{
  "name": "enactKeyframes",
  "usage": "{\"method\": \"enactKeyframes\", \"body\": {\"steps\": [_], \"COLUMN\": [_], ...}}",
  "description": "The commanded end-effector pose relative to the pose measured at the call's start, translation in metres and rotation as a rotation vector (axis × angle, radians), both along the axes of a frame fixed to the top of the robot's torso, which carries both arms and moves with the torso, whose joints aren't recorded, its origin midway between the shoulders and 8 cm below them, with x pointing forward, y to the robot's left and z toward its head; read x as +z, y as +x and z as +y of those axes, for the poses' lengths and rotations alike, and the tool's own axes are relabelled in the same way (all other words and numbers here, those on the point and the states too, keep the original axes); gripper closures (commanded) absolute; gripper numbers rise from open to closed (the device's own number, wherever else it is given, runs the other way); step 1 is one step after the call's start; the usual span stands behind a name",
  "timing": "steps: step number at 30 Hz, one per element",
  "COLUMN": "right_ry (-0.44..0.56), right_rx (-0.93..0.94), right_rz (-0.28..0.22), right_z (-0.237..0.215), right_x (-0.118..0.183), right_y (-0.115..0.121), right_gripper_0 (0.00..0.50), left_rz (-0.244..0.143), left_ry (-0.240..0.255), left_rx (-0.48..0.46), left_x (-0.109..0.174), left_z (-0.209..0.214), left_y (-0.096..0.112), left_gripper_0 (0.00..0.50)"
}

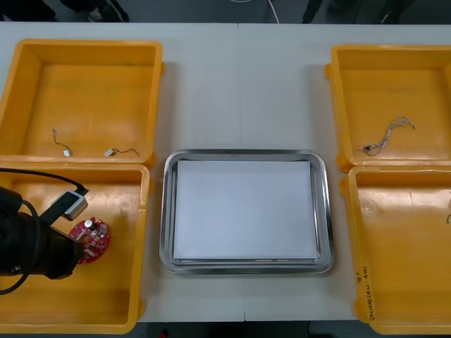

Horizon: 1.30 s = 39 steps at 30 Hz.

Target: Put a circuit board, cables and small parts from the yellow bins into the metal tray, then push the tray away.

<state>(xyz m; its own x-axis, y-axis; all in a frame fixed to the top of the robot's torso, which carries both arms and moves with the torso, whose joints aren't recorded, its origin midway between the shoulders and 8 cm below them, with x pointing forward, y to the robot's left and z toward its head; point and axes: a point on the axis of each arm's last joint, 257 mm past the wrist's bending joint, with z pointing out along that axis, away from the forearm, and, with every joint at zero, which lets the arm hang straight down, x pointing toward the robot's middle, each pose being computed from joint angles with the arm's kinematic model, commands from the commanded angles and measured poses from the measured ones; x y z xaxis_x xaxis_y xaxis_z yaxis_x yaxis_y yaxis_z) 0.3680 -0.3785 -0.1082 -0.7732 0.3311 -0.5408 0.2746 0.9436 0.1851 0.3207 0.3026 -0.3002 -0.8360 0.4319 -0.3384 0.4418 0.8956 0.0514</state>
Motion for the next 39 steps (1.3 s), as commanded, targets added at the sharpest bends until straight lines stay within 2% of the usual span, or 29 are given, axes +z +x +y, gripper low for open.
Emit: {"method": "enactKeyframes", "body": {"steps": [1,9,15,21,26,34,36,38,39], "right_ry": [-0.098,-0.164,-0.186,-0.224,-0.239,-0.278,-0.288,-0.301,-0.303], "right_rx": [0.129,0.289,0.375,0.473,0.545,0.649,0.669,0.693,0.699], "right_rz": [-0.068,-0.073,-0.056,-0.045,-0.033,-0.018,-0.013,-0.007,-0.003], "right_z": [0.007,0.031,0.053,0.079,0.096,0.120,0.124,0.129,0.130], "right_x": [0.040,0.044,0.042,0.039,0.035,0.030,0.028,0.026,0.024], "right_y": [0.006,0.013,0.016,0.016,0.013,0.010,0.009,0.008,0.007], "right_gripper_0": [0.500,0.500,0.500,0.500,0.500,0.500,0.500,0.500,0.500], "left_rz": [-0.002,-0.003,-0.017,-0.020,-0.033,-0.042,-0.044,-0.047,-0.049], "left_ry": [0.005,0.023,0.028,0.062,0.092,0.098,0.105,0.120,0.124], "left_rx": [0.061,0.054,0.039,0.038,0.045,0.071,0.078,0.083,0.083], "left_x": [-0.004,-0.007,0.005,0.032,0.055,0.086,0.092,0.099,0.101], "left_z": [0.007,0.011,0.004,0.006,0.013,0.023,0.025,0.028,0.029], "left_y": [-0.010,-0.013,-0.015,-0.021,-0.019,-0.009,-0.007,-0.004,-0.003], "left_gripper_0": [0.500,0.500,0.500,0.500,0.500,0.500,0.425,0.177,0.125]}}
